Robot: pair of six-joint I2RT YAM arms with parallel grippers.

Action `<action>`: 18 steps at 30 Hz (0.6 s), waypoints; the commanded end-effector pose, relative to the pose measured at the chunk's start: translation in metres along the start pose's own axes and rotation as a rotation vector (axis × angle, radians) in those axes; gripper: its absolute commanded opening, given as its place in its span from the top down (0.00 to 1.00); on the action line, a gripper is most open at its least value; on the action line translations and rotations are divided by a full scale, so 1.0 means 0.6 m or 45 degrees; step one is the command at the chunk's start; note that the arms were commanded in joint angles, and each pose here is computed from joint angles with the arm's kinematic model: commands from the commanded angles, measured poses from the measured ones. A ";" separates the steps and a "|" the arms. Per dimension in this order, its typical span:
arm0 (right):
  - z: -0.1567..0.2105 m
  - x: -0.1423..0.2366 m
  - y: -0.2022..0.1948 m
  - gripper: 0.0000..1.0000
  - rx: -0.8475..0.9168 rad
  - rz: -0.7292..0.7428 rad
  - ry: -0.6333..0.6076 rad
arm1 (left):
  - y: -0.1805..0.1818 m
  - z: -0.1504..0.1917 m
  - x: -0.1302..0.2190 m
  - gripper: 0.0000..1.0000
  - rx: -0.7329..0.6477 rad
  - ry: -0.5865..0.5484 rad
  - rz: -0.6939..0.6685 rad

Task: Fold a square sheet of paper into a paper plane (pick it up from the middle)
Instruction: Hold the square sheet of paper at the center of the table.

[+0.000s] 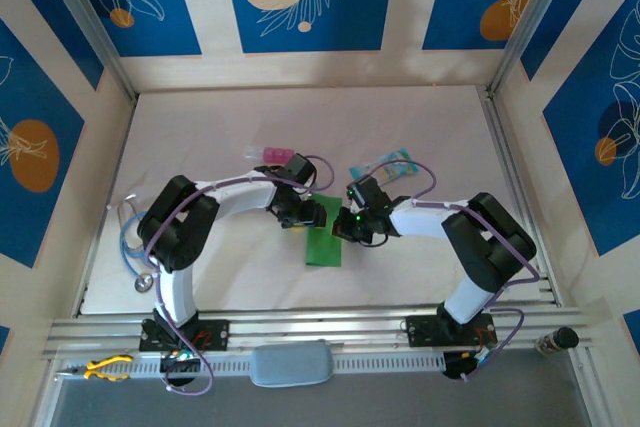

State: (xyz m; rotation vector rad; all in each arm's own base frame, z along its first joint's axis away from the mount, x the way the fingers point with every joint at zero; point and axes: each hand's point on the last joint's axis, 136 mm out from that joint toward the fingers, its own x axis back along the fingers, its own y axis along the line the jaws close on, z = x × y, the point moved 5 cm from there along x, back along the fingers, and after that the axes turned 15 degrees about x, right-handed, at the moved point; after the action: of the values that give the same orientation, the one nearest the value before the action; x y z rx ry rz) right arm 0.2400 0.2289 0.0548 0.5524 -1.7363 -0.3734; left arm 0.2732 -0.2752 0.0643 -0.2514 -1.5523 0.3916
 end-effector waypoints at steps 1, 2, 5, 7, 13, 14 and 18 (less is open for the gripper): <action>0.039 -0.012 -0.051 1.00 -0.003 0.145 0.136 | 0.023 0.008 -0.065 0.39 -0.021 0.004 -0.034; 0.036 -0.011 -0.052 1.00 0.018 0.134 0.141 | 0.017 0.006 -0.056 0.38 -0.015 -0.013 -0.012; 0.026 -0.011 -0.053 1.00 0.080 0.109 0.177 | 0.000 -0.001 -0.026 0.35 -0.006 -0.073 0.042; 0.019 -0.013 -0.057 1.00 0.124 0.117 0.213 | -0.008 -0.007 -0.001 0.34 0.007 -0.121 0.079; -0.001 -0.022 -0.060 1.00 0.225 0.143 0.281 | 0.004 -0.020 0.060 0.32 0.083 -0.248 0.141; -0.004 -0.024 -0.059 1.00 0.241 0.141 0.289 | 0.006 -0.021 0.067 0.32 0.092 -0.263 0.155; -0.013 -0.032 -0.058 1.00 0.264 0.148 0.326 | 0.014 -0.023 0.084 0.46 0.123 -0.283 0.248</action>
State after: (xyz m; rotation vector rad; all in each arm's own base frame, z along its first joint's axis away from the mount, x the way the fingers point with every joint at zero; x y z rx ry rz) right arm 0.2741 0.2341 0.0560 0.7307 -1.6713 -0.1600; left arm 0.2779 -0.2503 0.0951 -0.2598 -1.6906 0.5855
